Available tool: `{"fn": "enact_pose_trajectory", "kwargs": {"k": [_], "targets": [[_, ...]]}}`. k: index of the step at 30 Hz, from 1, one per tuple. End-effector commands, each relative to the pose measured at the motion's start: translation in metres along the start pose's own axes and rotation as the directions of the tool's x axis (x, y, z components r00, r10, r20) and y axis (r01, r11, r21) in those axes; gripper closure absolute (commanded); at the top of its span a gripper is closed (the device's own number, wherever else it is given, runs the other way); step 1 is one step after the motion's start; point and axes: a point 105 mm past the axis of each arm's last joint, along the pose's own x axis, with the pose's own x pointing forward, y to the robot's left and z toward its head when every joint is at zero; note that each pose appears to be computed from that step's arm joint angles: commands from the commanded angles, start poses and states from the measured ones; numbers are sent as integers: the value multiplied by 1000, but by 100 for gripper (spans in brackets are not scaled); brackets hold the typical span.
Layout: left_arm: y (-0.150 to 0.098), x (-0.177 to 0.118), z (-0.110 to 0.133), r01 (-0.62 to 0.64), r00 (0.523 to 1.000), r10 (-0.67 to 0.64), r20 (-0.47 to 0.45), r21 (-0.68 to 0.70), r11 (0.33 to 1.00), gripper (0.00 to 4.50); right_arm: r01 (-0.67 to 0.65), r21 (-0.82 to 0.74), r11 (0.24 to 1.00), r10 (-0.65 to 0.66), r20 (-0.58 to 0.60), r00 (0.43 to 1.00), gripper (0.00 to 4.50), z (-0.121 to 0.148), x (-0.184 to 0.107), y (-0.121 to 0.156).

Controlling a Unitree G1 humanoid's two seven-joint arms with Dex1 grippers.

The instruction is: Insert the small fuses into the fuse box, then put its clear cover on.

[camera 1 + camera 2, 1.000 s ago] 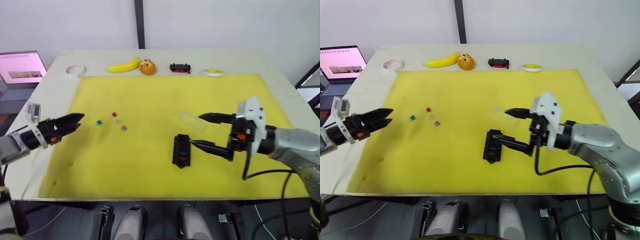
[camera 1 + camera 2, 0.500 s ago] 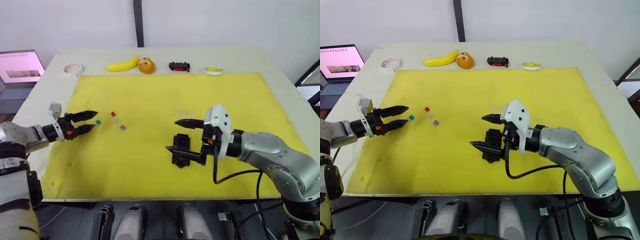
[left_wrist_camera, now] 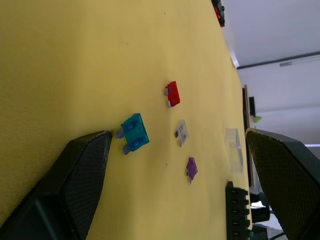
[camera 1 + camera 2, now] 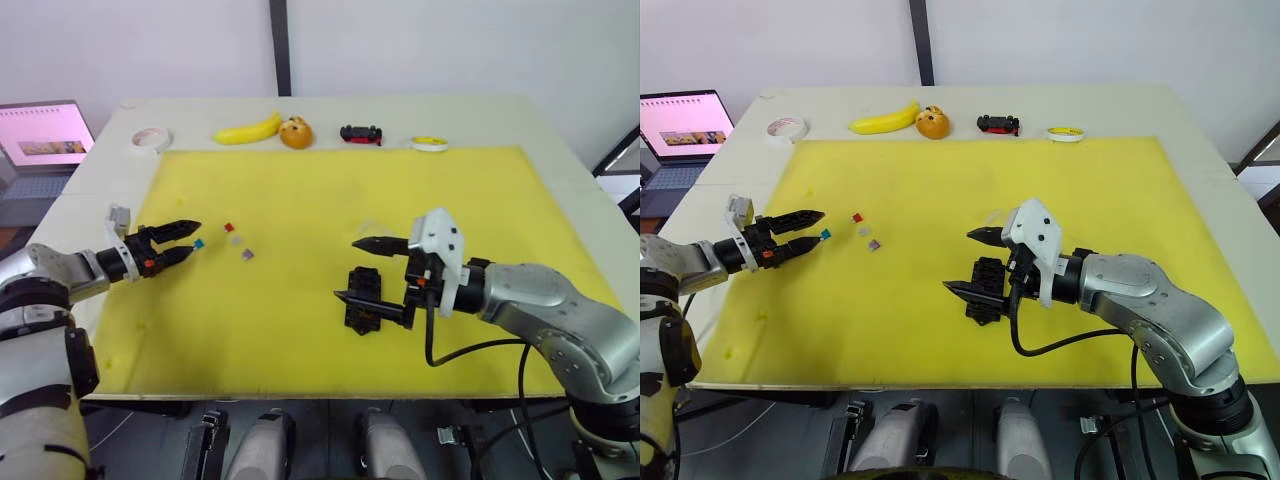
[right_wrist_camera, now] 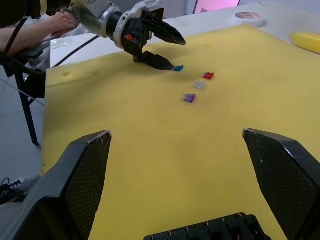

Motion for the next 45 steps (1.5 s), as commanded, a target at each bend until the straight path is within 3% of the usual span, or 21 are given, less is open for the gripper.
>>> {"fn": "enact_pose_trajectory", "kwargs": {"k": [1,12,21,24,36,40,45], "targets": [[6,12,-15,-21,997,21,-70,0,1000,0,6,-55,998,-4,33,999,5,12,-2,2],[8,25,-14,-19,999,19,-28,-20,1000,0,2,-59,998,0,34,999,5,12,0,0],[3,32,-19,12,999,-14,-46,-39,999,0,2,-58,998,0,29,1000,5,11,0,0],[3,34,-21,10,998,-12,-55,-36,999,81,4,-57,998,-2,28,1000,0,10,0,0],[3,37,-22,19,999,-21,-47,-43,999,81,14,-58,998,-13,24,1000,0,10,-1,-2],[5,36,-26,15,998,-17,-58,-33,999,207,17,-59,998,-15,23,1000,0,11,0,-3],[9,35,-26,-8,999,6,-52,-27,1000,207,25,-61,998,-24,14,1000,0,9,-2,-4]]}}
